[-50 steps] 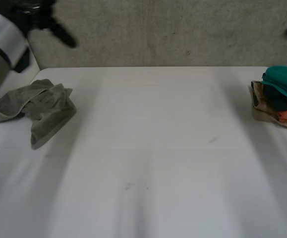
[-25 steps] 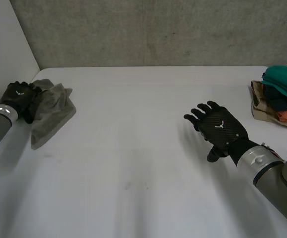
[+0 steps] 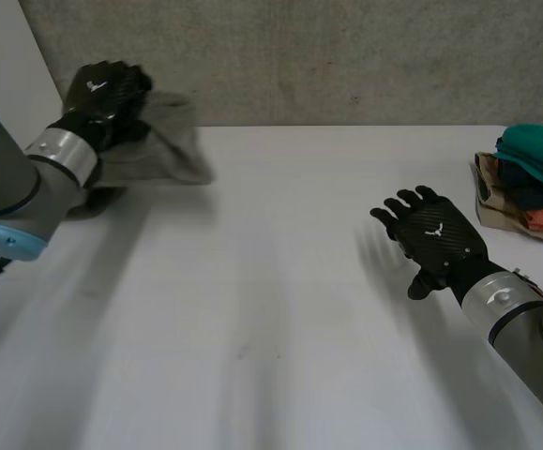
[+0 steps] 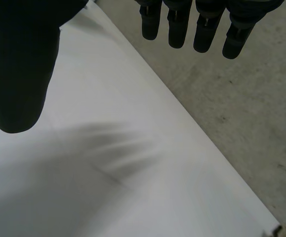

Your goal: Fold the laundry.

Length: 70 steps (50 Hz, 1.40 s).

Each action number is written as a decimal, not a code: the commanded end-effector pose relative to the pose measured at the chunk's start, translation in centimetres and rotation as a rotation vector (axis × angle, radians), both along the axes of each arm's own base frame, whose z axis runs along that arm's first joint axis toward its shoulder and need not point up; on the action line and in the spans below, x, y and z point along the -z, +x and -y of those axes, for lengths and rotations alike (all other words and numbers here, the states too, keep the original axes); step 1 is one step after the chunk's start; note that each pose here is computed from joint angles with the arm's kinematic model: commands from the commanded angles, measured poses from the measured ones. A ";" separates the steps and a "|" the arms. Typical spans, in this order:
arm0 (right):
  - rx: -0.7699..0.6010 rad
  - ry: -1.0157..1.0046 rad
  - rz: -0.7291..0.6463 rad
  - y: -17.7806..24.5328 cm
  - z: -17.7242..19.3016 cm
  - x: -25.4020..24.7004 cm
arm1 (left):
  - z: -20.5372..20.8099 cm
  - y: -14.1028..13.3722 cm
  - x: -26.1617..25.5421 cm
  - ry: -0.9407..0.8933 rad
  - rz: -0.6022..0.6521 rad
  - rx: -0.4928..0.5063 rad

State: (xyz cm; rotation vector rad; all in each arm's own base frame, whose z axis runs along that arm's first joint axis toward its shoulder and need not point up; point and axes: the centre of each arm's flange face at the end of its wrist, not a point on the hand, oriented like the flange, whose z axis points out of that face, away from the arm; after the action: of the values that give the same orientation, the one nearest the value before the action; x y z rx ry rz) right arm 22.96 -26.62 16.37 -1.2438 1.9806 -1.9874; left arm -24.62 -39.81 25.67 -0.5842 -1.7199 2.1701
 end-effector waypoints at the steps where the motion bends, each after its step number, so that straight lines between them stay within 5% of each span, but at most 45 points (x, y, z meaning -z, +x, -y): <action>1: 0.079 -0.005 0.009 -1.0 0.9 -0.3 | -10.3 -8.8 0.8 0.128 -0.053 0.293; 9: 0.164 0.002 0.048 -2.3 2.3 -0.8 | -14.8 -14.3 9.8 0.286 0.105 0.429; 14: 0.221 0.032 0.117 -3.6 3.5 -1.3 | -15.9 -13.9 10.2 0.308 0.199 0.413; 23: 0.233 0.128 0.172 -3.8 3.2 -2.4 | -14.3 -8.6 3.9 0.220 0.161 0.237; 35: 0.208 0.396 0.104 -3.4 3.1 -5.0 | -8.0 -2.0 7.4 0.309 0.251 0.043; 44: 0.116 0.427 -0.036 -2.7 3.9 -1.5 | -7.0 -2.8 11.2 0.285 0.490 0.191; 55: 0.066 0.334 -0.102 -1.6 4.3 1.2 | -3.8 -5.0 12.7 0.246 0.498 0.249; 70: 0.085 0.317 -0.075 -2.0 4.4 1.6 | -4.4 -5.8 13.8 0.346 0.534 0.293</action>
State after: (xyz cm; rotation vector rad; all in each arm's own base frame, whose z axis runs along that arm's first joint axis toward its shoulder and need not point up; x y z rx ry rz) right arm 21.12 -30.88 14.65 -1.1995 2.3014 -1.5906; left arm -30.26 -35.66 11.75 -1.3012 -2.0440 1.5525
